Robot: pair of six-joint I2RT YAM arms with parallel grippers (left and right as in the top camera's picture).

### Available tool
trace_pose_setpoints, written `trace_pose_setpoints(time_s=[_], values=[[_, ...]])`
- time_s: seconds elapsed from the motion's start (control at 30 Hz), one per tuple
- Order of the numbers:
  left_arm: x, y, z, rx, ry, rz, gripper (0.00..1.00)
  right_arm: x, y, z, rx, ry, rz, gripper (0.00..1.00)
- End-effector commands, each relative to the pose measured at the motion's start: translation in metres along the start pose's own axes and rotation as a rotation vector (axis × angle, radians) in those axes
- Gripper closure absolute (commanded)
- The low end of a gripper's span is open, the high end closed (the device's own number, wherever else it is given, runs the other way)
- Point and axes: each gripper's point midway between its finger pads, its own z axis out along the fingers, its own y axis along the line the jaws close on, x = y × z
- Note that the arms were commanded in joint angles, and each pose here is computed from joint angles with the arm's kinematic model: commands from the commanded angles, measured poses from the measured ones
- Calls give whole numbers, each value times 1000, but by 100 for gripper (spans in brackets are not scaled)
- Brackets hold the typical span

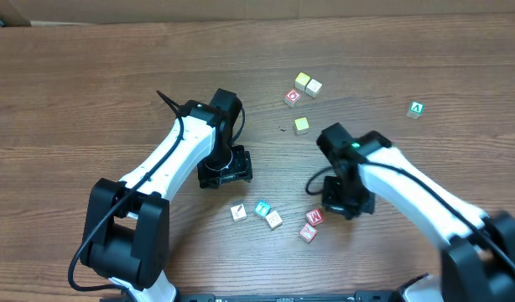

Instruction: Flip 5 blocks

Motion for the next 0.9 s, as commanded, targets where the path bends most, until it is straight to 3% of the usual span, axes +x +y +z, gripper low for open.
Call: trace_pose_setpoints(time_s=[0.0, 0.3, 0.53, 0.87], values=[[-4, 4, 4, -19, -10, 28, 26, 24, -3, -19, -8, -41, 39, 87], [-15, 15, 1, -6, -27, -3, 24, 101, 11, 18, -19, 125, 1, 86], [-22, 29, -2, 0, -30, -48, 24, 93, 27, 37, -99, 89, -4, 85], [-25, 52, -6, 0, -12, -106, 25, 80, 34, 72, -56, 107, 21, 89]])
